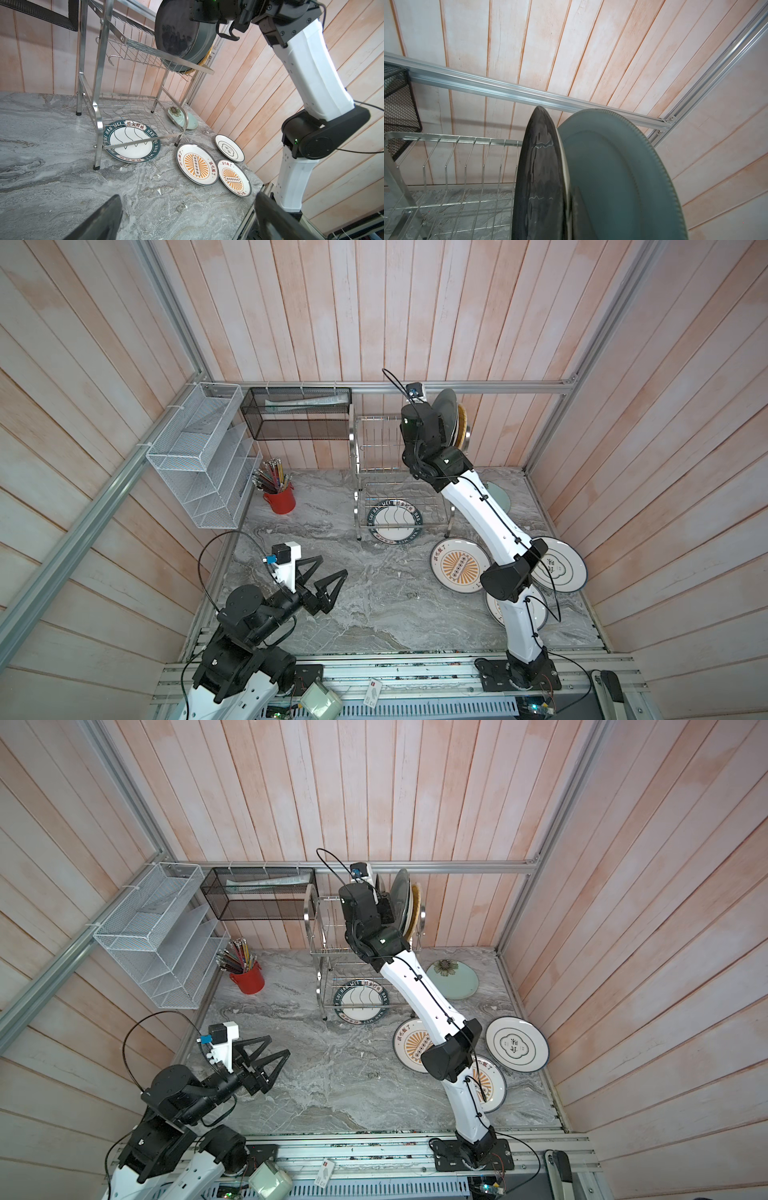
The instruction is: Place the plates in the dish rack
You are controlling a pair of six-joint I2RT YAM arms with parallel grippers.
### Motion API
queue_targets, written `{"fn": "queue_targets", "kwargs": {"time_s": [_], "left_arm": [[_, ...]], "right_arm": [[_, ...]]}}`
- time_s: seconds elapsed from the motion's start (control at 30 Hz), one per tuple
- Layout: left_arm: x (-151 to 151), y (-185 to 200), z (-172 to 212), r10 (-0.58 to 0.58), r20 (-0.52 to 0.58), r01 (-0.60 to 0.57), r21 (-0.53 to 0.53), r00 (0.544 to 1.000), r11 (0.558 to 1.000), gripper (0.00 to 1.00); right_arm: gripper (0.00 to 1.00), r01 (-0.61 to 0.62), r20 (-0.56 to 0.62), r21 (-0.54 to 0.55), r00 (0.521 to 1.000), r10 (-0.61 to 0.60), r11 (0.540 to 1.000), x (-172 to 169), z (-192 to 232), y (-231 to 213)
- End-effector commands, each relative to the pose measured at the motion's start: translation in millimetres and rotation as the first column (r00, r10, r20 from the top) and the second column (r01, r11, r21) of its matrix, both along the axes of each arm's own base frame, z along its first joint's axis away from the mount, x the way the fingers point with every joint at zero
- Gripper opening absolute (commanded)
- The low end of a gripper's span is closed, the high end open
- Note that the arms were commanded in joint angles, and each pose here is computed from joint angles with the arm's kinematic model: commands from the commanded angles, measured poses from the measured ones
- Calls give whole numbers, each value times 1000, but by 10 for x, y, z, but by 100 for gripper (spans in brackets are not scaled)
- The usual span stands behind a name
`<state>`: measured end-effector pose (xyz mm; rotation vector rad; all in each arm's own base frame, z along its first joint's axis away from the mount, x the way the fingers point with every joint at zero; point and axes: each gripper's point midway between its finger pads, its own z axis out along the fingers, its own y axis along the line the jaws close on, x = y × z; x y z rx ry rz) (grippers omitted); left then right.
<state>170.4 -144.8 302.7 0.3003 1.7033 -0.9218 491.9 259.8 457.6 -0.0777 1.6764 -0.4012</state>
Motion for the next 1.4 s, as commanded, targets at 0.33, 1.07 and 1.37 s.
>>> {"fn": "queue_targets", "kwargs": {"time_s": [0.33, 1.07, 1.37], "left_arm": [[-16, -1, 20, -7, 33, 7, 2, 999, 1000, 100], [-18, -3, 19, -9, 33, 9, 2, 999, 1000, 100], [-26, -7, 19, -13, 33, 13, 1, 999, 1000, 100]], "right_arm": [[0, 89, 108, 75, 989, -97, 993, -58, 337, -179], [0, 82, 93, 62, 992, -87, 995, -53, 293, -174], [0, 78, 51, 50, 995, -81, 996, 3, 79, -114]]}}
